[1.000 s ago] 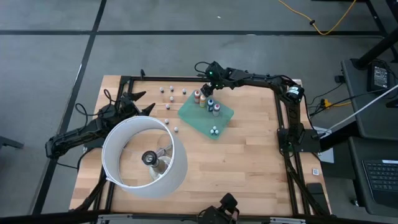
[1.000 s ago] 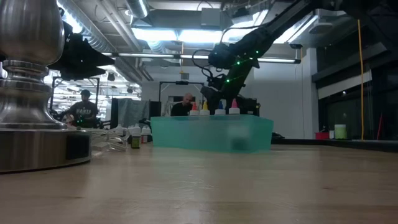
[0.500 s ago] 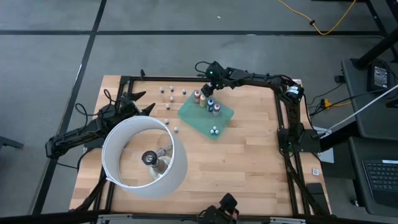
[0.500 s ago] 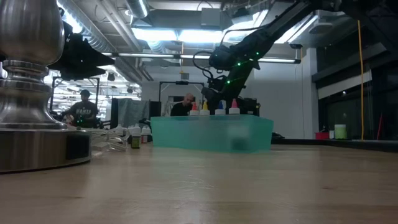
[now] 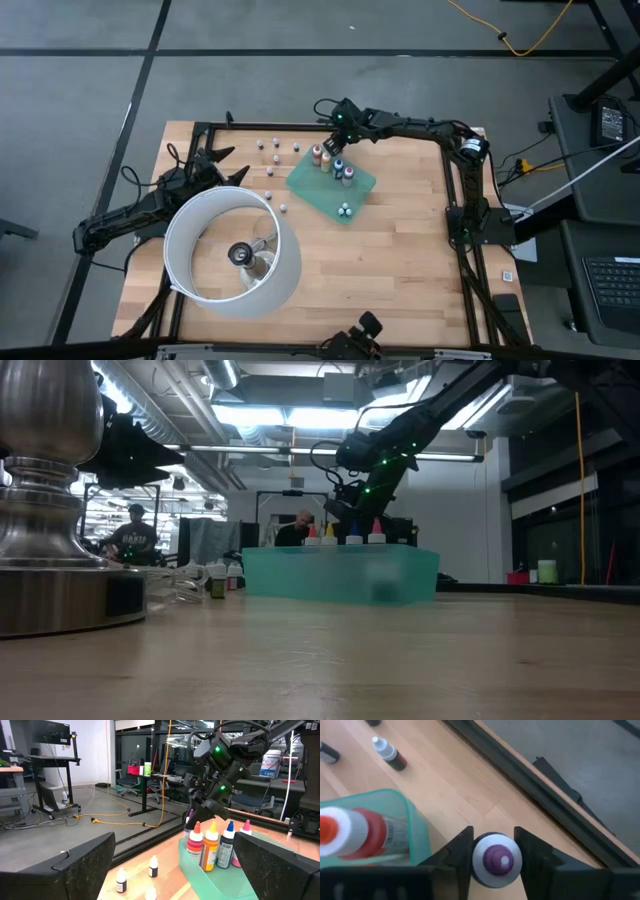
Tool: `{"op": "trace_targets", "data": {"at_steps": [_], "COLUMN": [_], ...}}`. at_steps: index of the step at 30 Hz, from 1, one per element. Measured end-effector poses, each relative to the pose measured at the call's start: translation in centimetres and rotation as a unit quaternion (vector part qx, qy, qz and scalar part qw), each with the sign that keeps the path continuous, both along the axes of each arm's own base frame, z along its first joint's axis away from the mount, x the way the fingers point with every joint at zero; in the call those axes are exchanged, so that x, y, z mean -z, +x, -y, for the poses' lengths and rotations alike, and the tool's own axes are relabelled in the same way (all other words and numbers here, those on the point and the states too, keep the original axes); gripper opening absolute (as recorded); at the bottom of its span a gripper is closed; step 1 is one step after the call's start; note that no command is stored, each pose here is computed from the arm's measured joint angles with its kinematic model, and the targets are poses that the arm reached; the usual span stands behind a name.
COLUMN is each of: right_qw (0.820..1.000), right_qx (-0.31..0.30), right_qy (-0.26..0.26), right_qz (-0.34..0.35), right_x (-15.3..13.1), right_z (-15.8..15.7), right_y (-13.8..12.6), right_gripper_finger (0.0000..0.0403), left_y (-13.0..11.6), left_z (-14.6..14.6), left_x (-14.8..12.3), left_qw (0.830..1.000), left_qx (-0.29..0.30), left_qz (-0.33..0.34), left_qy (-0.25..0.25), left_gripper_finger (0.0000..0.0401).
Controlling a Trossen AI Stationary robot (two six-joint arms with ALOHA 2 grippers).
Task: Pick & Place food coloring
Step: Put the large purple food coloring bottle into the green bin
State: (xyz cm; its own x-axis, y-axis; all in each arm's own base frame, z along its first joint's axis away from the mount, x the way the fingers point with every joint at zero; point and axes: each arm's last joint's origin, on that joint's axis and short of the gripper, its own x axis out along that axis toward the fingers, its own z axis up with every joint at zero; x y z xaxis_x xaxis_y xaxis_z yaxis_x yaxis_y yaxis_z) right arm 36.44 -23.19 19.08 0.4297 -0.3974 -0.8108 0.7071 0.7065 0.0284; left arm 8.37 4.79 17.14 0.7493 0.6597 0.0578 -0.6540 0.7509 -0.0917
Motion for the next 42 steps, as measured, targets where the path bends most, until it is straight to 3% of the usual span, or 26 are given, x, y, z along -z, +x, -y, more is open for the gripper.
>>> {"op": "trace_targets", "data": {"at_steps": [16, 25, 30, 36, 42], "right_qw": [1.000, 0.998, 0.998, 0.998, 0.996], "right_qx": [-0.007, -0.027, -0.041, -0.051, -0.080], "right_qy": [-0.013, -0.022, -0.033, -0.043, -0.038], "right_qz": [-0.021, -0.058, -0.040, -0.010, 0.005], "right_x": [-4.8, -8.8, -11.1, -11.2, -9.2], "right_z": [-1.6, -5.2, -8.1, -12.5, -16.1], "right_y": [-2.4, -4.6, -5.7, -7.6, -8.3], "right_gripper_finger": [0.0123, 0.0123, 0.0122, 0.0122, 0.0122], "left_y": [0.0, 0.0, 0.0, 0.0, 0.0], "left_z": [0.0, 0.0, 0.0, 0.0, 0.0], "left_x": [0.0, 0.0, 0.0, 0.0, 0.0], "left_qw": [1.000, 1.000, 1.000, 1.000, 1.000], "left_qx": [0.000, 0.000, 0.000, 0.000, 0.000], "left_qz": [0.000, 0.000, 0.000, 0.000, 0.000], "left_qy": [0.000, 0.000, 0.000, 0.000, 0.000], "left_gripper_finger": [0.0400, 0.0400, 0.0400, 0.0400, 0.0400]}}
